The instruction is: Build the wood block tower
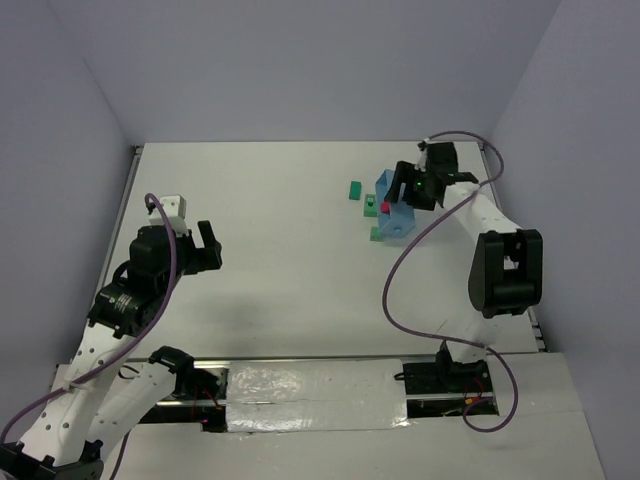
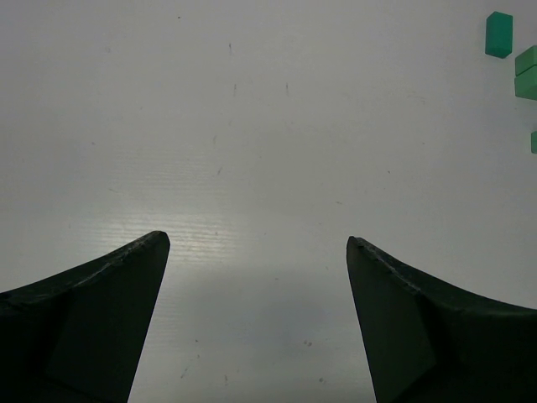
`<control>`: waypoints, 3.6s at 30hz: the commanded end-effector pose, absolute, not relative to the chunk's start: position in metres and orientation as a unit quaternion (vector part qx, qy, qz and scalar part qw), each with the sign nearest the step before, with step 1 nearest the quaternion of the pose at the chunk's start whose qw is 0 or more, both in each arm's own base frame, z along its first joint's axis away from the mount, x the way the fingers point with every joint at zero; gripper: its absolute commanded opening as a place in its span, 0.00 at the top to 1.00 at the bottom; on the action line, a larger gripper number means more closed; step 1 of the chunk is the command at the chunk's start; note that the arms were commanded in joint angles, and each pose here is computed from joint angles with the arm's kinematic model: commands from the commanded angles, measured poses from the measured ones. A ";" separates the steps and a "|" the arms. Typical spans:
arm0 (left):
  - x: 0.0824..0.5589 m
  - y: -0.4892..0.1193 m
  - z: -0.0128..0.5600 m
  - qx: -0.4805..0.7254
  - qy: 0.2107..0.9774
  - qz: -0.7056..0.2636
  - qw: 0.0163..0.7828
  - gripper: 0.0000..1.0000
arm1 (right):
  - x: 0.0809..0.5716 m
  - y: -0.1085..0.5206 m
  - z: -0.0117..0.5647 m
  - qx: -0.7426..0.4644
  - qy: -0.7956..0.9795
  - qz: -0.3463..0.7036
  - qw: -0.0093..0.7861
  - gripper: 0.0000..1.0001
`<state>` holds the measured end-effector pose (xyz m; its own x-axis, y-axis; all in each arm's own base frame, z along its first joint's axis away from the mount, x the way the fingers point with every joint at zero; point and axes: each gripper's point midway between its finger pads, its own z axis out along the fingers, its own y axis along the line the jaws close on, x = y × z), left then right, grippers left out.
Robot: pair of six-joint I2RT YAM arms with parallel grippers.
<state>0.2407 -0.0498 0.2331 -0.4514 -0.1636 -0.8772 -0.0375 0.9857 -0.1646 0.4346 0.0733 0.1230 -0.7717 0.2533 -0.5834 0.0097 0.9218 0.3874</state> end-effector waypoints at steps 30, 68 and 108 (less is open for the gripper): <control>0.240 -0.050 0.247 -0.058 0.833 -0.065 0.547 0.00 | 0.442 0.092 0.170 0.057 0.915 -0.047 0.397 0.62; 0.244 -0.075 0.234 -0.015 0.850 -0.083 0.521 0.00 | 0.497 -0.032 0.101 0.198 0.906 0.227 0.297 0.00; 0.239 -0.078 0.240 -0.006 0.843 -0.096 0.529 0.01 | 0.508 -0.003 0.088 0.036 0.956 -0.062 0.285 0.92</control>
<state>0.2361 -0.0723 0.2311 -0.4723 -0.1182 -0.8735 0.0541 0.9852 -0.1626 0.4901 0.0011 0.0678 -0.8620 0.0835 -0.5000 0.1314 0.9894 -0.0614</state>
